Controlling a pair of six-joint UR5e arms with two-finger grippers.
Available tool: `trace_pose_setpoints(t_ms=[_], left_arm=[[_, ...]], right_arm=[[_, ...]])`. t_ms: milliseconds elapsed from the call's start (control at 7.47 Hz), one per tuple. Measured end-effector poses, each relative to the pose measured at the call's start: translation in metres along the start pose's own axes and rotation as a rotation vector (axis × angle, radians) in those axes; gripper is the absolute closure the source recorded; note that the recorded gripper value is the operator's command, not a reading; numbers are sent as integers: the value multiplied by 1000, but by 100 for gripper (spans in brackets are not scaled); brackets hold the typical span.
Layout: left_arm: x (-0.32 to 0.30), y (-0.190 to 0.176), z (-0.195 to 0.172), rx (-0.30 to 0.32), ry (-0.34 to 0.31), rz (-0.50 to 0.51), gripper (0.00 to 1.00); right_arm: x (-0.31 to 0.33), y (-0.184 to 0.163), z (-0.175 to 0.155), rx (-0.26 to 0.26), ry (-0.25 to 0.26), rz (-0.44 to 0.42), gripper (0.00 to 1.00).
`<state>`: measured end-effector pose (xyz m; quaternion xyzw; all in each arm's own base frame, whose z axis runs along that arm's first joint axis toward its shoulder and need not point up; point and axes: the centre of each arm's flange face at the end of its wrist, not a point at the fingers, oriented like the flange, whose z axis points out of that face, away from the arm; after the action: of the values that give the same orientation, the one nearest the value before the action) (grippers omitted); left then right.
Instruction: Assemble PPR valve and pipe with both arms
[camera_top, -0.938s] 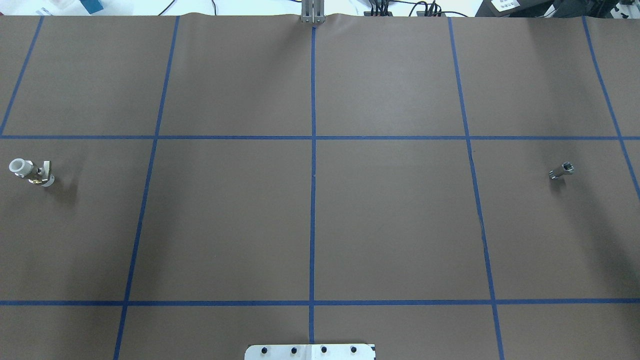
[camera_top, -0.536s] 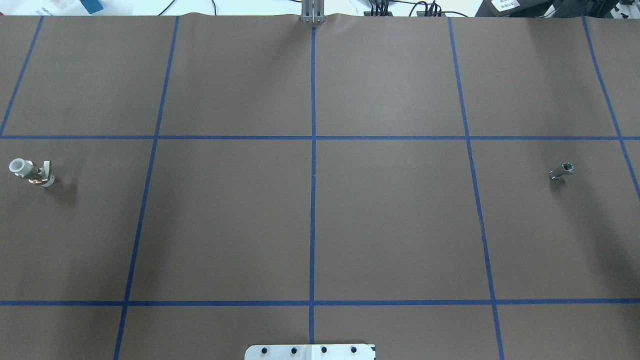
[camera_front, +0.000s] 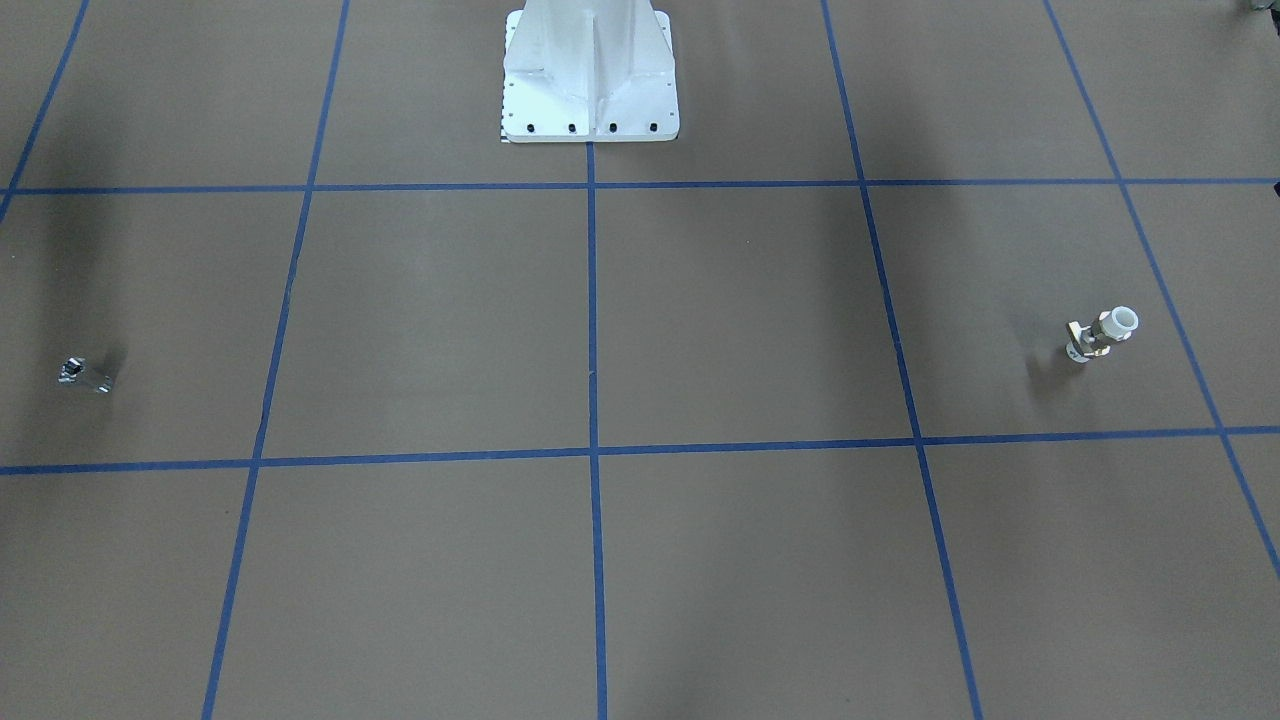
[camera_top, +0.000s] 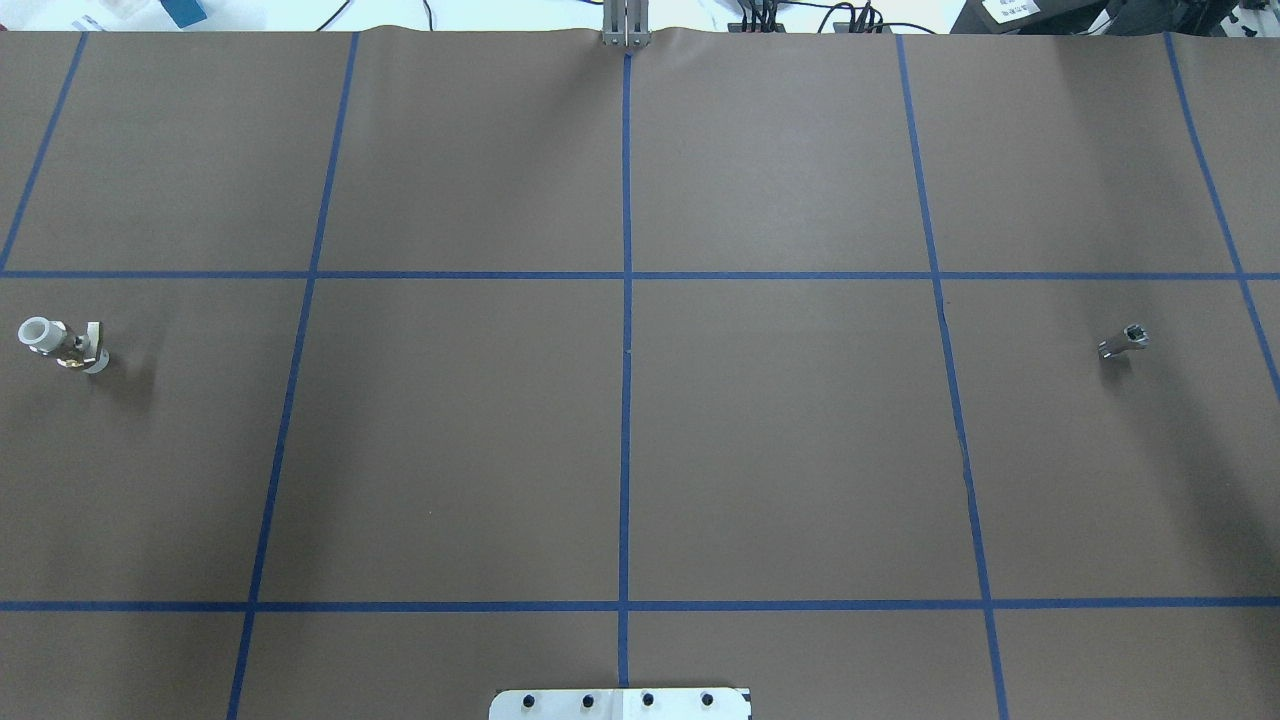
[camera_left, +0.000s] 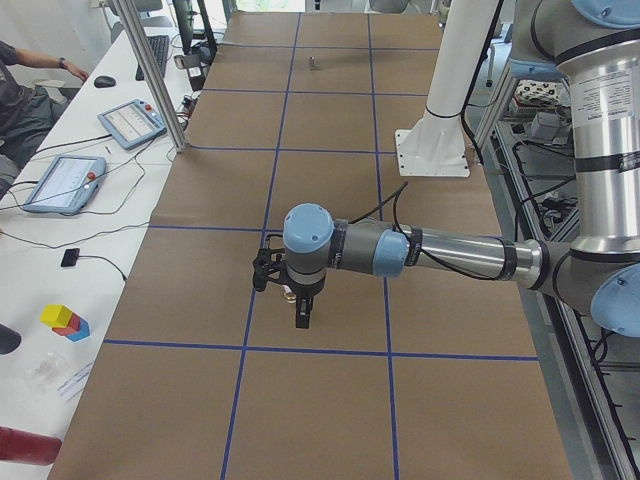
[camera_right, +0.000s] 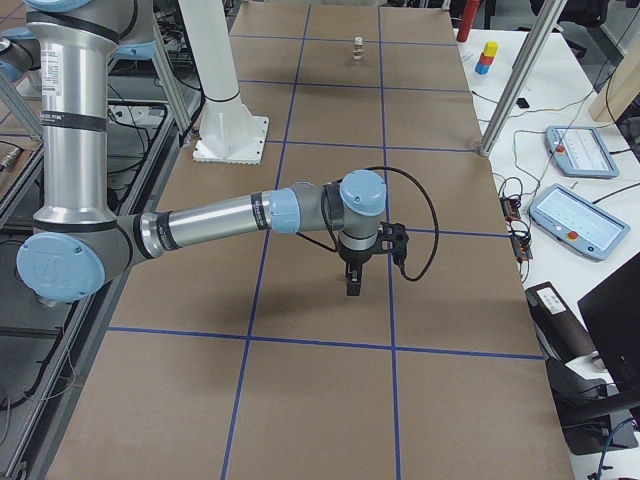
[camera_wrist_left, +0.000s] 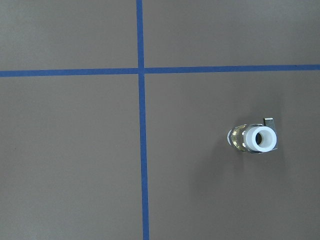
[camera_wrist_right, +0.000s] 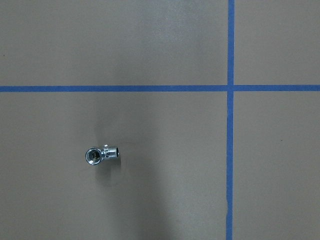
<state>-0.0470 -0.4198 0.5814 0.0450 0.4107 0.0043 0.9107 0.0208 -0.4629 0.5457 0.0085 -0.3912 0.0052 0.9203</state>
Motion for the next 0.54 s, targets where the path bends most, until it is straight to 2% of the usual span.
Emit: trace_pose_setpoints(t_ms=[268,536], left_arm=[[3,-1,-1,3,3,7,0],[8,-5,-2,6,9,20,1]], right_arm=[[5,-1,-1,9,56,0,0],[7,-1,-1,11,72,2,0]])
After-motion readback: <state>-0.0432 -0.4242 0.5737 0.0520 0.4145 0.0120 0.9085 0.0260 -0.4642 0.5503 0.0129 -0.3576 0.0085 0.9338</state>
